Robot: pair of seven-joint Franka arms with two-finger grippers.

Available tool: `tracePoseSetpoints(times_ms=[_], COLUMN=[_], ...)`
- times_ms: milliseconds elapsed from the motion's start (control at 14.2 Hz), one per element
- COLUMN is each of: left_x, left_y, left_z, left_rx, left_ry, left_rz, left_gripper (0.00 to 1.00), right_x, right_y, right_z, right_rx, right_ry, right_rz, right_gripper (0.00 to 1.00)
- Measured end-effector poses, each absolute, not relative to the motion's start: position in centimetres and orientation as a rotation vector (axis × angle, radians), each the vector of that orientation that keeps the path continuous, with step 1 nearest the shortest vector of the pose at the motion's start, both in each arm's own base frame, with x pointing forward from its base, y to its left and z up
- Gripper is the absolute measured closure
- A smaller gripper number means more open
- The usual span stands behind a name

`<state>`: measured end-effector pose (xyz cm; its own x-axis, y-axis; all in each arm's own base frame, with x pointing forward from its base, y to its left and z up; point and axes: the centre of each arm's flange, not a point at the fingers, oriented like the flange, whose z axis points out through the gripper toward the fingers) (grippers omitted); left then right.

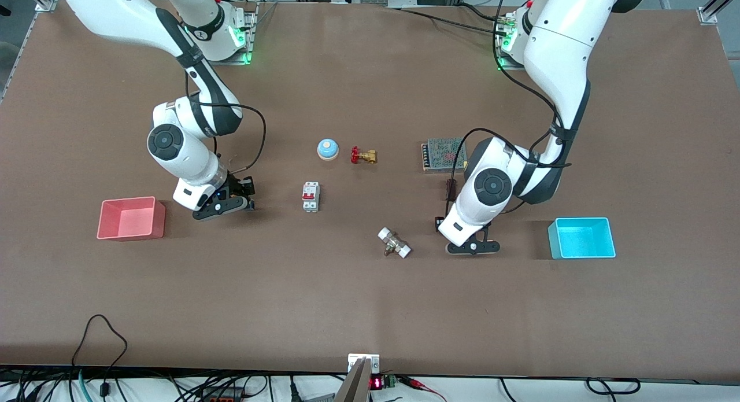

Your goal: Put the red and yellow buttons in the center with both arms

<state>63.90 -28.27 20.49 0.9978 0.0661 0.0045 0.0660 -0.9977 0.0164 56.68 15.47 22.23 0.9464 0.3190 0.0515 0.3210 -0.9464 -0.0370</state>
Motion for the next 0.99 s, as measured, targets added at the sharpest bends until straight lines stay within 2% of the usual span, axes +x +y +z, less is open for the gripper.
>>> tracePoseSetpoints(times_ms=[141,212,424,565,635,776,988], left_x=[64.2,64.5,65.0,65.0,65.0,65.3,66.1], left_y=[-28.3,-28.3,-28.1,-27.6,-27.1,-25.1,-20.9], left_z=[21.1,22.0,26.6,29.8,31.2,34.1,40.0], left_rx=[3.12,3.115,3.113,3.118,3.123,3.163,3.196], left_ry=[0.105,0.107,0.113,0.12,0.121,0.085,-0.033], left_rz=[0.026,0.045,0.072,0.077,0.079,0.051,-0.04], left_gripper=[0.04,0.0,0.0,0.0,0.0,0.0,0.0], right_x=[56.7,56.8,57.5,58.8,59.7,61.5,63.0], right_y=[15.5,15.5,15.5,15.1,14.8,14.0,11.3], right_z=[22.3,22.3,23.2,24.9,26.4,31.0,39.3], right_rx=[-3.055,-3.055,-3.053,-3.061,-3.071,-3.057,-3.032], right_ry=[-0.502,-0.502,-0.497,-0.481,-0.466,-0.366,-0.239], right_rz=[-0.071,-0.073,-0.106,-0.114,-0.096,-0.063,-0.118], right_gripper=[0.37,0.37,0.14,0.11,0.01,0.0,0.0])
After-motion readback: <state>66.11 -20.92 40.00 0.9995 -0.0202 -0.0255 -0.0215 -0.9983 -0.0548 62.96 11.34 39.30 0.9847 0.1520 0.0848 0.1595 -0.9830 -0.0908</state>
